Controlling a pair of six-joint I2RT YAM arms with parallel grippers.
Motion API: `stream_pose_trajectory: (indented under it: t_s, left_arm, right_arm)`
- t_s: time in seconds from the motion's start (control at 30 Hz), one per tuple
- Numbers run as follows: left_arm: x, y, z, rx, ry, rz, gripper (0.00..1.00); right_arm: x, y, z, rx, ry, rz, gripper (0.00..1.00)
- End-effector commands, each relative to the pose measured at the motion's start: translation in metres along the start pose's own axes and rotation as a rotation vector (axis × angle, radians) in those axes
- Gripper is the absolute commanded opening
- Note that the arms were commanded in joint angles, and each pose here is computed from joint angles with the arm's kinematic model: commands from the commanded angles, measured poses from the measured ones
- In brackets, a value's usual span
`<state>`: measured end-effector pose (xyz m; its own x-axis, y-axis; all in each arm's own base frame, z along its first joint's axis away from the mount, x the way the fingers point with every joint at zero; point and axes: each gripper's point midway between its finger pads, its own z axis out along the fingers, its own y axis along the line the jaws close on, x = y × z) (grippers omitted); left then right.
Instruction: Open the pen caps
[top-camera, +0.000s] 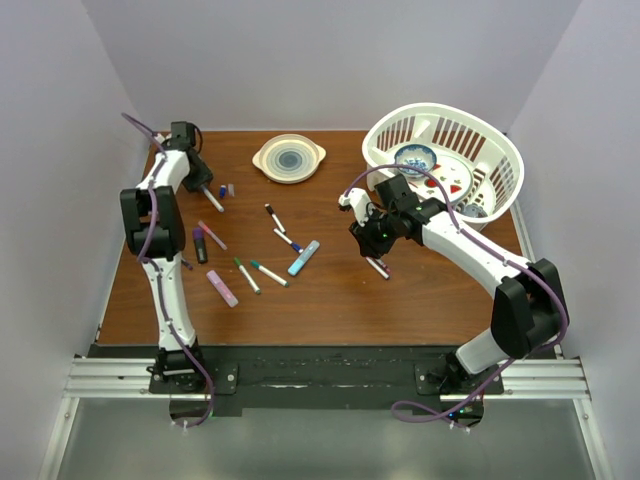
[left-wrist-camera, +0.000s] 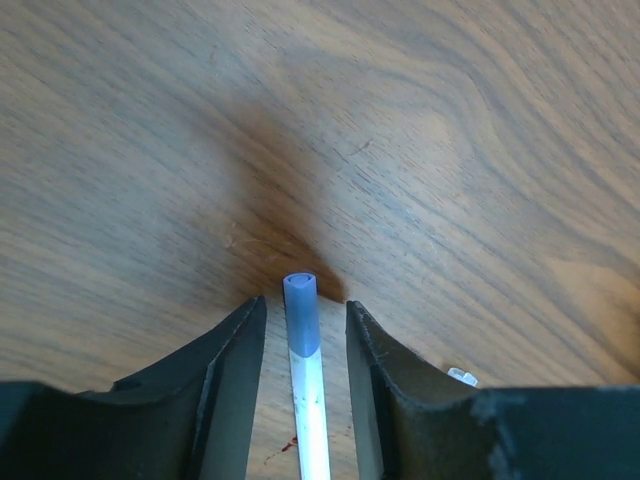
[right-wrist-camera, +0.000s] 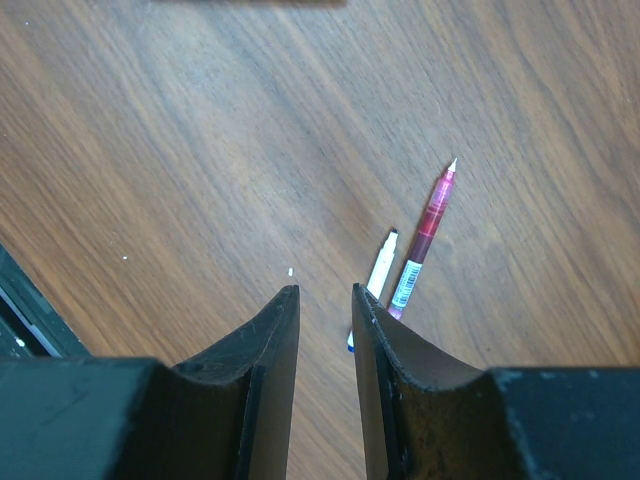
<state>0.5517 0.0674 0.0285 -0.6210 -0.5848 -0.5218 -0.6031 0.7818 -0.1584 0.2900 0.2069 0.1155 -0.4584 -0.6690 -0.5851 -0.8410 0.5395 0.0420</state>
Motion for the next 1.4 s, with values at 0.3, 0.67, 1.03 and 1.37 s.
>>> stream_pose_trajectory:
  t_s: [0.3, 0.67, 1.03, 1.37]
  left_arm:
    - [0.012, 0.030, 0.014, -0.145, 0.036, 0.178, 0.32]
    - [0.011, 0.031, 0.003, -0.108, 0.020, 0.183, 0.00]
    - [-0.015, 0.001, -0.077, 0.210, -0.124, 0.014, 0.00]
    - [0.043, -0.033, -0.183, 0.693, -0.135, -0.087, 0.00]
  right_arm:
    - [-0.016, 0.006, -0.014, -0.017, -0.067, -0.034, 0.32]
    - [-0.018, 0.008, -0.017, -0.021, -0.079, -0.037, 0.32]
    - [-0.018, 0.016, -0.014, -0.071, -0.087, -0.033, 0.33]
    - [-0.036, 0.054, -0.018, -0.281, -0.200, -0.036, 0.41]
